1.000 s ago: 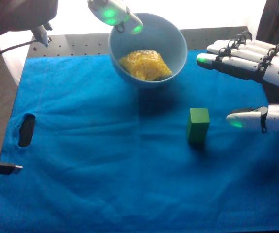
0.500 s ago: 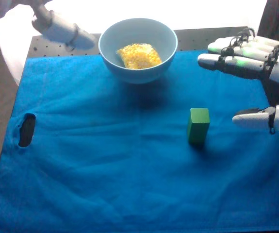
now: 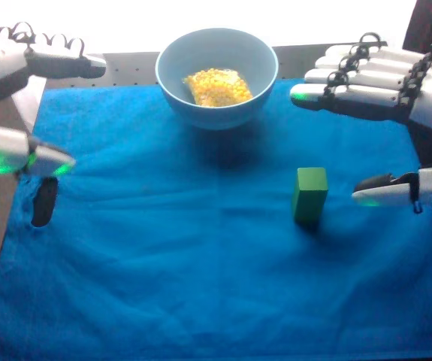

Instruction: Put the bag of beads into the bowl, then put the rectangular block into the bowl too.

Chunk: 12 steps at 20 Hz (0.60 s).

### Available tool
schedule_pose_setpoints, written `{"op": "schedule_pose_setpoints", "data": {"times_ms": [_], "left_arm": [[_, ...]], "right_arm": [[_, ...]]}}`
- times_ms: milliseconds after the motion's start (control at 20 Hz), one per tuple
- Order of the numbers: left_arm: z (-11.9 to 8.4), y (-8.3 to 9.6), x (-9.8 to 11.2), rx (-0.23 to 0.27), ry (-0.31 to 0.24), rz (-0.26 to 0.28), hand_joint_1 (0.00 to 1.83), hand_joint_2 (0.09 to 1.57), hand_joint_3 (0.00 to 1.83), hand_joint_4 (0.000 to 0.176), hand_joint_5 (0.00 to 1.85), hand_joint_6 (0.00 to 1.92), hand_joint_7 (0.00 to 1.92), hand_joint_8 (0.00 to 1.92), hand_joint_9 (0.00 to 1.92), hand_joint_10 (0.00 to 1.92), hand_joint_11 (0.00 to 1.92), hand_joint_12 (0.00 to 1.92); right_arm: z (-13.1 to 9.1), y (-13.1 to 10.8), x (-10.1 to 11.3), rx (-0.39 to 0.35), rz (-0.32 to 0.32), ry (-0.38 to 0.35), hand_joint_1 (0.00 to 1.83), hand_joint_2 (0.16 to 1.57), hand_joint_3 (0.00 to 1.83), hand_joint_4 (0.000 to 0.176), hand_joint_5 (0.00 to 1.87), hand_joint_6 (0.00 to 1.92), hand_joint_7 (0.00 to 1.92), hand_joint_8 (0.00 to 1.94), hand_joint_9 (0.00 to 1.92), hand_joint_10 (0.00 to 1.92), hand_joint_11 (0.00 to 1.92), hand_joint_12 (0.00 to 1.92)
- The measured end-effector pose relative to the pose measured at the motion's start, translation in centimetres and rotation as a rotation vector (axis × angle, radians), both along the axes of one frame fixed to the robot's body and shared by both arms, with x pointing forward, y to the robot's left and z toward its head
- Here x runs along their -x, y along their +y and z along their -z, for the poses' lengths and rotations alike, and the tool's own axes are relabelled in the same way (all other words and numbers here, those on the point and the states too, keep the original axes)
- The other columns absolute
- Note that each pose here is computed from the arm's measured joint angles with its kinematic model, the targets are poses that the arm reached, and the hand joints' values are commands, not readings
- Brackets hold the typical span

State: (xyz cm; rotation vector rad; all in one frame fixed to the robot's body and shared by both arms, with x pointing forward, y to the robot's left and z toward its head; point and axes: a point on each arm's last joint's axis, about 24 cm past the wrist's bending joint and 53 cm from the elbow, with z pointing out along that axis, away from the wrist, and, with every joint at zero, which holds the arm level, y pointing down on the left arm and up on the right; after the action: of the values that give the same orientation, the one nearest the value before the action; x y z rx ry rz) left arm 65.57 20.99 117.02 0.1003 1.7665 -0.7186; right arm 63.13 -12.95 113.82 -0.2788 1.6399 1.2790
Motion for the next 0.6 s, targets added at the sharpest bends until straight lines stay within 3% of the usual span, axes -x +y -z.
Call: {"op": "schedule_pose_setpoints", "data": {"times_ms": [50,100,150,250,350,400,500,550,600], "left_arm": [[-0.1,0.0,1.0,0.015,-0.011,0.003,1.06,0.97,0.0,0.041,0.21,0.0,0.07,0.0,0.01,0.0,0.0,0.13],[-0.1,-0.1,1.3,0.032,-0.017,0.005,1.05,0.97,0.0,0.037,0.2,0.0,0.07,0.0,0.01,0.0,0.0,0.18],[0.2,-0.2,1.6,0.042,-0.013,0.005,1.08,0.97,0.0,0.03,0.2,0.0,0.06,0.0,0.0,0.0,0.0,0.09],[0.3,-0.2,1.9,0.056,-0.014,0.003,1.12,0.97,0.0,0.039,0.19,0.0,0.05,0.0,0.0,0.0,0.0,0.0],[0.0,0.0,1.7,0.074,-0.019,-0.009,1.1,0.99,0.01,0.05,0.18,0.0,0.03,0.0,0.0,0.0,0.0,0.0],[0.0,0.0,1.7,0.078,-0.02,-0.011,1.08,1.0,0.01,0.051,0.17,0.0,0.04,0.0,0.0,0.0,0.0,0.0],[0.3,-0.3,1.8,0.077,-0.015,-0.003,1.08,1.0,0.01,0.024,0.17,0.0,0.05,0.01,0.0,0.0,0.0,0.0],[0.4,-0.4,1.9,0.076,-0.013,0.0,1.06,1.01,0.01,0.015,0.17,0.0,0.05,0.01,0.0,0.0,0.0,0.0],[0.4,-0.4,1.9,0.078,-0.013,0.0,1.06,1.02,0.02,0.014,0.17,0.0,0.06,0.01,0.0,0.0,0.0,0.0]], "right_arm": [[0.4,0.5,0.0,-0.007,-0.005,0.007,0.25,1.28,0.0,0.119,0.09,0.0,0.22,0.0,0.21,0.01,0.13,0.16],[0.6,0.8,0.0,-0.012,-0.007,0.012,0.2,1.27,0.0,0.13,0.09,0.0,0.23,0.0,0.23,0.0,0.13,0.24],[0.9,1.2,0.0,-0.021,-0.008,0.022,0.13,1.25,0.0,0.142,0.1,0.0,0.23,0.0,0.26,0.01,0.19,0.28],[1.3,2.0,0.1,-0.044,-0.009,0.04,0.11,1.23,0.0,0.133,0.1,0.0,0.21,0.0,0.26,0.01,0.24,0.32],[1.5,2.4,0.0,-0.066,-0.003,0.053,0.12,1.22,0.0,0.14,0.11,0.0,0.24,0.01,0.28,0.01,0.26,0.34],[1.5,2.5,-0.1,-0.076,0.001,0.059,0.11,1.2,0.0,0.153,0.08,0.0,0.24,0.01,0.27,0.01,0.24,0.33],[1.6,2.7,0.0,-0.075,-0.004,0.061,0.14,1.2,0.0,0.133,0.09,0.01,0.2,0.0,0.27,0.0,0.23,0.33],[1.7,2.8,0.1,-0.077,-0.005,0.062,0.14,1.2,0.0,0.132,0.09,0.0,0.18,0.0,0.26,0.0,0.22,0.33],[1.8,2.9,0.1,-0.073,-0.009,0.061,0.14,1.18,0.0,0.15,0.07,0.0,0.19,0.0,0.27,0.0,0.23,0.3]]}}
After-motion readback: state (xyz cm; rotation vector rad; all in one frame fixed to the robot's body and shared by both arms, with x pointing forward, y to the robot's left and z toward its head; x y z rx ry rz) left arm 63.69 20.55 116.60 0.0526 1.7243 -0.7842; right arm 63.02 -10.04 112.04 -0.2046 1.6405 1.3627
